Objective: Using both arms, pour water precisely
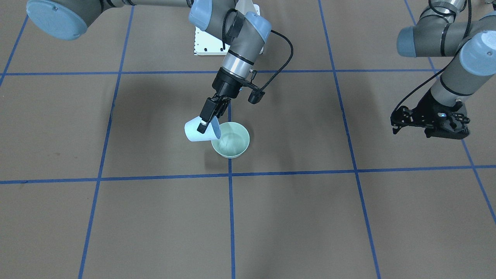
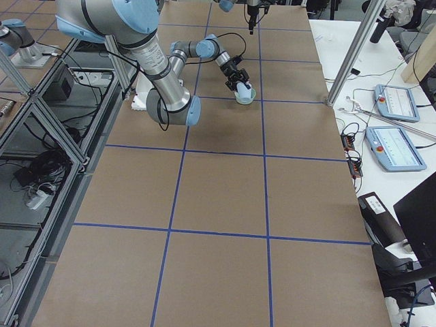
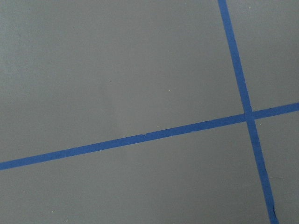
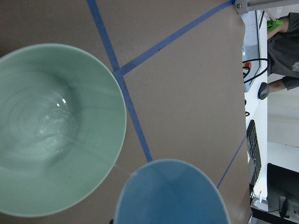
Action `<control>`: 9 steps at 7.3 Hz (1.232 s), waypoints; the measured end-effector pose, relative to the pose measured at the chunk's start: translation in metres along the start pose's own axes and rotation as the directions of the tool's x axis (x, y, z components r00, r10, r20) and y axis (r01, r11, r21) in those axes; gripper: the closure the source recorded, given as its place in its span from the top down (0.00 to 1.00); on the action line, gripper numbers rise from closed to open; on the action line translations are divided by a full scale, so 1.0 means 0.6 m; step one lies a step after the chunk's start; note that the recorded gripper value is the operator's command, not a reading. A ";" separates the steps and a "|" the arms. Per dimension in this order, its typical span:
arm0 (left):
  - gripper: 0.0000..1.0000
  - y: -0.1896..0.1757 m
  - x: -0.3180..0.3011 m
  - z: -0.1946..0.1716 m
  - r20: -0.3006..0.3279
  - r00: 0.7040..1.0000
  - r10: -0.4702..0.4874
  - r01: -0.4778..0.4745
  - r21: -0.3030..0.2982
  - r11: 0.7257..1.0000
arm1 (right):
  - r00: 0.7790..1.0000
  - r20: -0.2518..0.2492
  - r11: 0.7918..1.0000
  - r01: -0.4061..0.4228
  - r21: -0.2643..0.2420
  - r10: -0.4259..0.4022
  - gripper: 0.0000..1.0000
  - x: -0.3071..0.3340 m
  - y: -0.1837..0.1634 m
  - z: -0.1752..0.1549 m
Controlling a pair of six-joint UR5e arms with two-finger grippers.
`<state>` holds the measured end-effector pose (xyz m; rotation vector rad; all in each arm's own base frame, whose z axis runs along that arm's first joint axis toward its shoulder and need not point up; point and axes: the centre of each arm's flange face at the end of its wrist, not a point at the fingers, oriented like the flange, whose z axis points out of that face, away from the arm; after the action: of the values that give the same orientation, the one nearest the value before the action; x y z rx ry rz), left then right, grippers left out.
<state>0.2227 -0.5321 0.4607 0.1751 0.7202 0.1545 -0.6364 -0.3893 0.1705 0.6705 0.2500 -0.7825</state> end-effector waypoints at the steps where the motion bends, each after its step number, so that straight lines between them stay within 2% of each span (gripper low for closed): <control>1: 1.00 0.000 0.000 0.000 0.000 1.000 0.000 0.000 0.000 1.000 | 1.000 -0.014 1.000 0.017 -0.008 -0.017 0.24 -0.005 0.003 -0.001; 7: 1.00 -0.001 0.001 -0.001 -0.002 1.000 0.000 0.000 0.001 1.000 | 0.995 -0.081 0.998 0.061 -0.019 -0.063 0.24 -0.021 0.000 0.012; 8: 1.00 -0.001 0.001 -0.001 -0.003 1.000 0.000 0.000 0.002 1.000 | 0.995 -0.089 0.998 0.053 -0.014 -0.054 0.24 -0.025 0.000 0.010; 9: 1.00 -0.001 0.001 -0.002 -0.003 1.000 0.000 0.000 0.003 1.000 | 0.996 -0.087 1.000 0.004 0.003 -0.003 0.24 -0.024 -0.003 0.003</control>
<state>0.2226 -0.5325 0.4591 0.1783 0.7238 0.1540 -0.6477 -0.3832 0.1776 0.7086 0.3294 -0.7579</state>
